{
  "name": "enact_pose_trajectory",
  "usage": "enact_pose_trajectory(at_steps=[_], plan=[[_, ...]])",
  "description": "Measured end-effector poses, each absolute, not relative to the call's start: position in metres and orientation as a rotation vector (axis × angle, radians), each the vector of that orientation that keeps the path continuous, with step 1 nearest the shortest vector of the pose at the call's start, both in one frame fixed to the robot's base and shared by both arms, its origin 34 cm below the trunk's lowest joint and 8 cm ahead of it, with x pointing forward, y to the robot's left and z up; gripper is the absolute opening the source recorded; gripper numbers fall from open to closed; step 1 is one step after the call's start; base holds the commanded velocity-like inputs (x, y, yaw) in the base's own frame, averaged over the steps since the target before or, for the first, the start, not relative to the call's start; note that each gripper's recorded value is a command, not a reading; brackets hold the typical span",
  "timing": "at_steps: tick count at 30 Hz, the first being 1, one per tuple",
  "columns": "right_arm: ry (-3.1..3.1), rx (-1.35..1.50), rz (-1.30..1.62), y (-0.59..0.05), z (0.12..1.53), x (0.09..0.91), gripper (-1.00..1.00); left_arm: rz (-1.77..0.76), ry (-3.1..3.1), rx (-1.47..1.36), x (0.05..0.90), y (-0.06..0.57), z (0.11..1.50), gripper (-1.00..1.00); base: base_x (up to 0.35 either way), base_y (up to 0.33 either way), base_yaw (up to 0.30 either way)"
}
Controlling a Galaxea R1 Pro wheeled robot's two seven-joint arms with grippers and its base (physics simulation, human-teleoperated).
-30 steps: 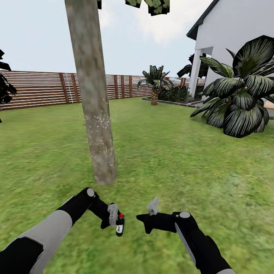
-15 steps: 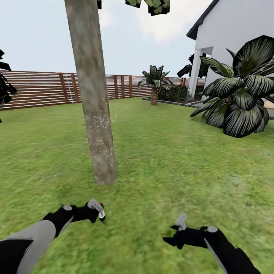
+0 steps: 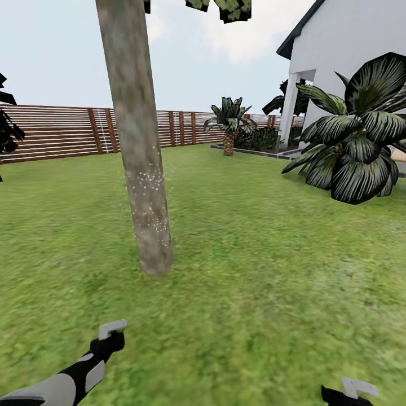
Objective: In the garden, pick up the pesticide atomizer on the floor and spray pesticide onto both trees until each tree trunk is fully covered.
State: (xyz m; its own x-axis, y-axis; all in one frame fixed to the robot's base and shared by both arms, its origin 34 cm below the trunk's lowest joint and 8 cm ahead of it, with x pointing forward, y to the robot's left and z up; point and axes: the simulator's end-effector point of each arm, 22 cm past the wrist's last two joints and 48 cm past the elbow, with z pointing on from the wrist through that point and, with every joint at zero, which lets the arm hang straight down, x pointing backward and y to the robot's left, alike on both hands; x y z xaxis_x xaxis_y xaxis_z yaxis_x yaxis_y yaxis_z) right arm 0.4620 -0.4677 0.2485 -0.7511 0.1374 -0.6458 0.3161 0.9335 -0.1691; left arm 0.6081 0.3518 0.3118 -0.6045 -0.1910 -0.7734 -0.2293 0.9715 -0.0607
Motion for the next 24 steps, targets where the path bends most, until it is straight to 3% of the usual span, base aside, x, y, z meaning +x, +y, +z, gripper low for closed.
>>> enact_pose_trajectory(at_steps=[15, 24], plan=[[2.399, 0.330, -0.368, -0.469, 0.252, 0.465, 1.00, 0.101, 2.204, -0.356, 0.574, 0.370, 0.295, -1.00, 0.000, 0.000, 0.002], [2.396, 0.335, -0.374, -0.471, 0.252, 0.465, 1.00, 0.108, 2.234, -0.360, 0.554, 0.371, 0.281, -1.00, 0.000, 0.000, 0.240]])
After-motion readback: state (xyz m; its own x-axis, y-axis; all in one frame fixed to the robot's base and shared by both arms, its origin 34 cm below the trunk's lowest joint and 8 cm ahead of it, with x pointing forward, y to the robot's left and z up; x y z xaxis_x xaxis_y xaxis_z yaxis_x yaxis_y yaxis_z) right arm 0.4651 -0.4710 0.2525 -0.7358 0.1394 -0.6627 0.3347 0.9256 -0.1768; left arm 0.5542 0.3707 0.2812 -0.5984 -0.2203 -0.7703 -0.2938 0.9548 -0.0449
